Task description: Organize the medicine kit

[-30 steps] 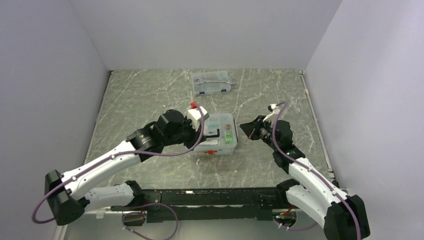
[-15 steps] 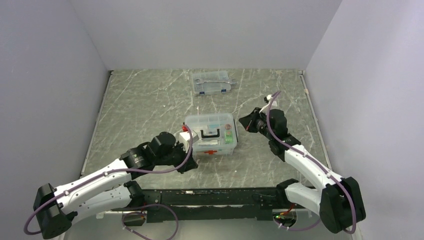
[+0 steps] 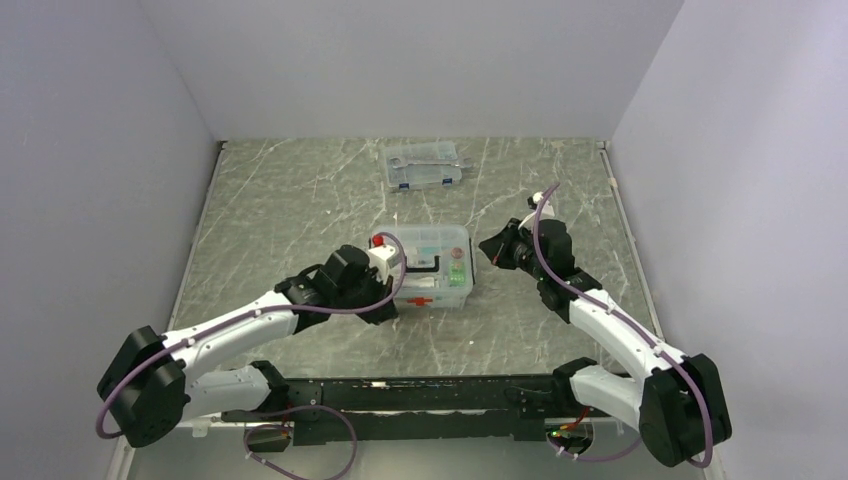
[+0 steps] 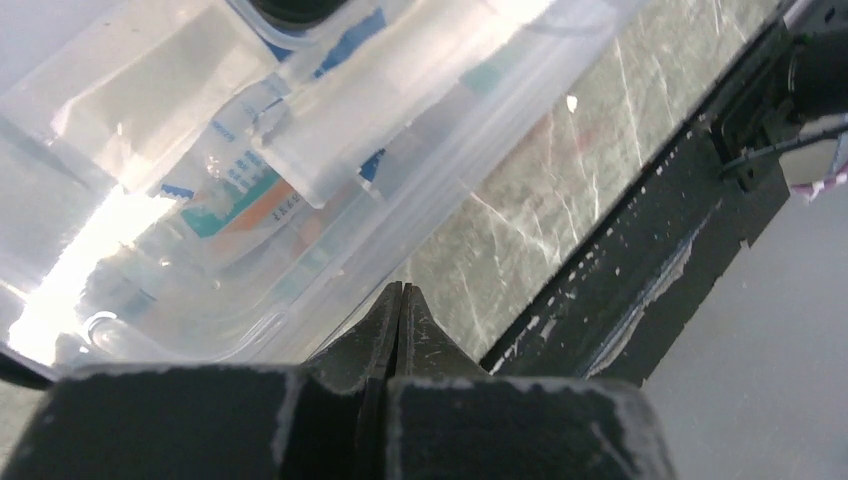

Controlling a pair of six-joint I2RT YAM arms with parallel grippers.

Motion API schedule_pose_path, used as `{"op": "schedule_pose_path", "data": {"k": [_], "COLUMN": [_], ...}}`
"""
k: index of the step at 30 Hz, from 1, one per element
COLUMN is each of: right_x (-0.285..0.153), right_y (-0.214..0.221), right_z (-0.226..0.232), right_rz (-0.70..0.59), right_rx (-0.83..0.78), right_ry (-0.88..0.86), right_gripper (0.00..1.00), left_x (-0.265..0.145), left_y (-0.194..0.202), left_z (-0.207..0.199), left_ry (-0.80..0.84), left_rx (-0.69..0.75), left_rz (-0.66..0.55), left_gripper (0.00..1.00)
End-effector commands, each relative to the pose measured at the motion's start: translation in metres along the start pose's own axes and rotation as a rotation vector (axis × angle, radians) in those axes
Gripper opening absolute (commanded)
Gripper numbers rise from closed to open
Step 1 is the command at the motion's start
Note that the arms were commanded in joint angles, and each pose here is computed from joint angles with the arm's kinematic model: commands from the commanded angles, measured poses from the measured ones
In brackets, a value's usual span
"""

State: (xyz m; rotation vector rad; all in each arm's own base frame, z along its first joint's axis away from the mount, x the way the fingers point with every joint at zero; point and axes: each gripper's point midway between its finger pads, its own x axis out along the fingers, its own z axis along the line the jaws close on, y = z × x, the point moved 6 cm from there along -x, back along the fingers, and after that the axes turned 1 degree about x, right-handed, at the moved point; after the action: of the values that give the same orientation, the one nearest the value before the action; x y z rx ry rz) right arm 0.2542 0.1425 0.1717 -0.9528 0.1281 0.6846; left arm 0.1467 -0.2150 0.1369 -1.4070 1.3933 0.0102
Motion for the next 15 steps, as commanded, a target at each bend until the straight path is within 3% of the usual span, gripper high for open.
{"op": "schedule_pose_path", "data": {"k": [1, 15], "right_x": [-0.006, -0.011], "right_y": [-0.007, -0.012], "right_z": [0.003, 0.005], "right_rz": [-0.043, -0.060], "right_rx": [-0.013, -0.026], "right_ry": [-0.002, 0.007], "right_gripper": [0.00, 0.03], "left_x": [0.000, 0.023], "left_y": [-0.038, -0.091], "left_z": [0.015, 0.055], "left_ry": [-0.056, -0.121], "left_rx": [-0.005, -0.035], "left_rz": [-0.115, -0.157], "left_gripper": [0.00, 0.00]}}
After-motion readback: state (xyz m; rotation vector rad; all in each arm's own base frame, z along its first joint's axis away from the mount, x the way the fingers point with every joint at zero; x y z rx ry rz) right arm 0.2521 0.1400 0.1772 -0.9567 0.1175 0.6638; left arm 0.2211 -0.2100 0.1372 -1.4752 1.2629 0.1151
